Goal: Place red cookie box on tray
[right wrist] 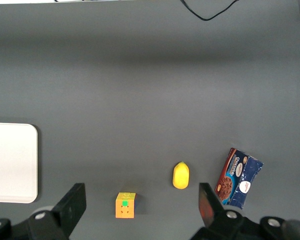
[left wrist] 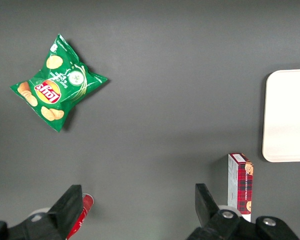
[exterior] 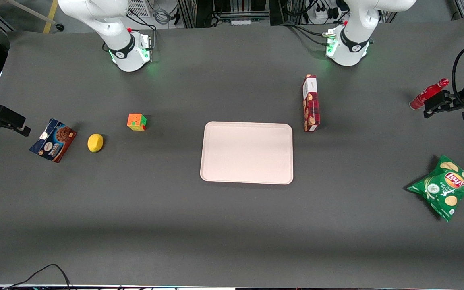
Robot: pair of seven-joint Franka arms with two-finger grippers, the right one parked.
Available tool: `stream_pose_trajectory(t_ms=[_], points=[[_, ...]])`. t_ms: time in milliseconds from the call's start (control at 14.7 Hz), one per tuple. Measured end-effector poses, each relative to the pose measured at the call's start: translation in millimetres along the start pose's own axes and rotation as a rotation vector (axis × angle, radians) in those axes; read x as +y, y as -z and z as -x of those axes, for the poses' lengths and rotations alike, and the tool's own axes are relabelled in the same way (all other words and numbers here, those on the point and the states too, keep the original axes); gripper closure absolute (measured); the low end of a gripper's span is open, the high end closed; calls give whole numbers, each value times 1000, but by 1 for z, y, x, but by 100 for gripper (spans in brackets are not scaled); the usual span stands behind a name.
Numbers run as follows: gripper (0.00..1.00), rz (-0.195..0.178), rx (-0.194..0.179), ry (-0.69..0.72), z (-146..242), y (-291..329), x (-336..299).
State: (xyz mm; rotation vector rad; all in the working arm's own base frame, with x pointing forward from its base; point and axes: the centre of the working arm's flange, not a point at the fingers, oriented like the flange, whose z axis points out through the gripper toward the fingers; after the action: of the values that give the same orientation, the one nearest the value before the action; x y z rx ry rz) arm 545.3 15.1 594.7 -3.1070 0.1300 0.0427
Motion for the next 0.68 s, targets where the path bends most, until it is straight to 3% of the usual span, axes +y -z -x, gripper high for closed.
stream_pose_trajectory(t_ms=[477,682], points=[[0,-1,0,-8,0,2,5],[3,4,-72,-6,7,-3,20]])
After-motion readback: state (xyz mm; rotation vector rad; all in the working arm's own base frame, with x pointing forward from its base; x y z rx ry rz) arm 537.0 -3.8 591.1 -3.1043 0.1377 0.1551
